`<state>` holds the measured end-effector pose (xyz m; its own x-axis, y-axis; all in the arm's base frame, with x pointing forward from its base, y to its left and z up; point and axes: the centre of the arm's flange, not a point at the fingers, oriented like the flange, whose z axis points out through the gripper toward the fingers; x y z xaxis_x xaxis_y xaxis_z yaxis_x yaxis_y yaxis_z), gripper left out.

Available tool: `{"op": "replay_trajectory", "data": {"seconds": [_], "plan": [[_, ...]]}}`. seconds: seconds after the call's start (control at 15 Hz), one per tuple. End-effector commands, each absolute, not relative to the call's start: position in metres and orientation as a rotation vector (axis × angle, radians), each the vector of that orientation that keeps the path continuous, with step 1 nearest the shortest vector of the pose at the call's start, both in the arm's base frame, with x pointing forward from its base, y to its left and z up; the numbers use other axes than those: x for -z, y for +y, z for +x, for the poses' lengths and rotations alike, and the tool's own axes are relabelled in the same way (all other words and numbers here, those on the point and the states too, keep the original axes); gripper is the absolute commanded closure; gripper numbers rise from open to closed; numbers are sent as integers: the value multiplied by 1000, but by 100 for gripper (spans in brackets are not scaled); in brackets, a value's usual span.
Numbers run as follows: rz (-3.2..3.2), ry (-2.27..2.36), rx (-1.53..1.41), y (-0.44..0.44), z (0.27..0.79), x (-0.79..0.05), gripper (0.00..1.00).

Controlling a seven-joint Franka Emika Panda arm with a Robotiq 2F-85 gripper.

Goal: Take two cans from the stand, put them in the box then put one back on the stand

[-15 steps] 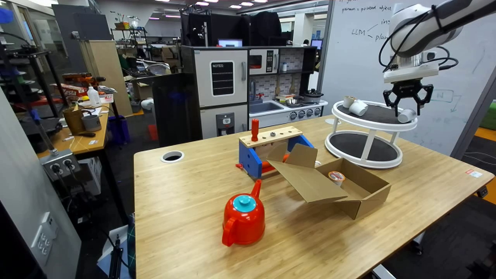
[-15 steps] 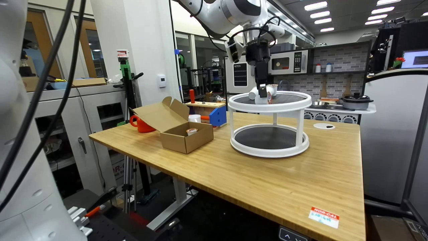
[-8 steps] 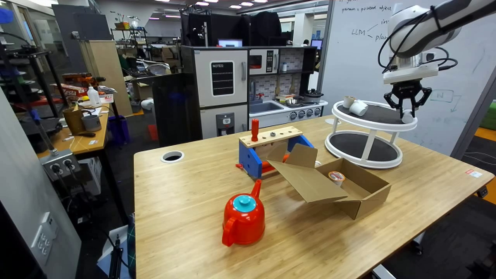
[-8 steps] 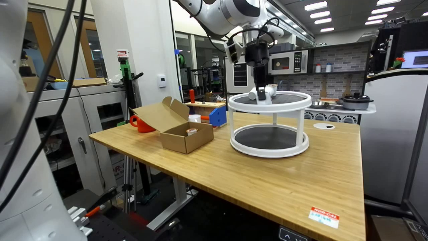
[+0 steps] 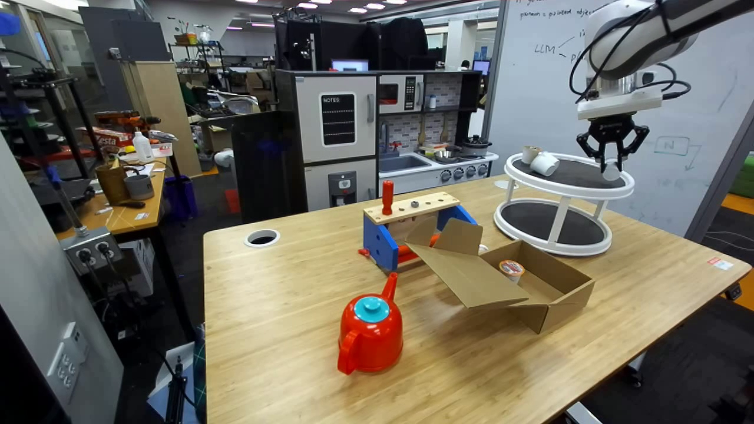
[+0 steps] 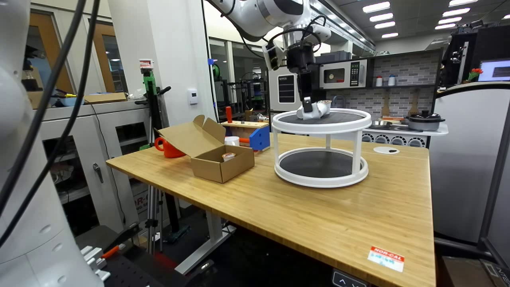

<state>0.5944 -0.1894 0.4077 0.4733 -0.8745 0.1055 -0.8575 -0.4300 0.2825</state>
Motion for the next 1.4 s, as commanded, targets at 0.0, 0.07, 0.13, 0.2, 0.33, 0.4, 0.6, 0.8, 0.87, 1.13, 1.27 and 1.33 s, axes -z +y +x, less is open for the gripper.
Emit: {"op": "replay_trajectory", "data": {"seconds": [0.0, 0.07, 0.13, 0.2, 0.33, 0.4, 0.6, 0.8, 0.87, 1.13, 1.27, 1.33], "plan": [[2451, -1395, -5, -183, 593, -427, 93], [2457, -1370, -30, -182, 592, -433, 93], [2467, -1325, -55, -179, 589, -441, 93], [2481, -1277, -80, -176, 586, -447, 93], [2502, -1170, -134, -169, 579, -461, 93], [2517, -1120, -156, -163, 574, -468, 93], [2619, -990, -197, -140, 557, -489, 93], [2730, -842, -201, -112, 538, -501, 93], [2755, -792, -202, -103, 531, -502, 93], [2895, -574, -147, -77, 505, -502, 93], [2972, -442, -96, -65, 493, -501, 93], [3009, -371, -80, -61, 488, -501, 93]]}}
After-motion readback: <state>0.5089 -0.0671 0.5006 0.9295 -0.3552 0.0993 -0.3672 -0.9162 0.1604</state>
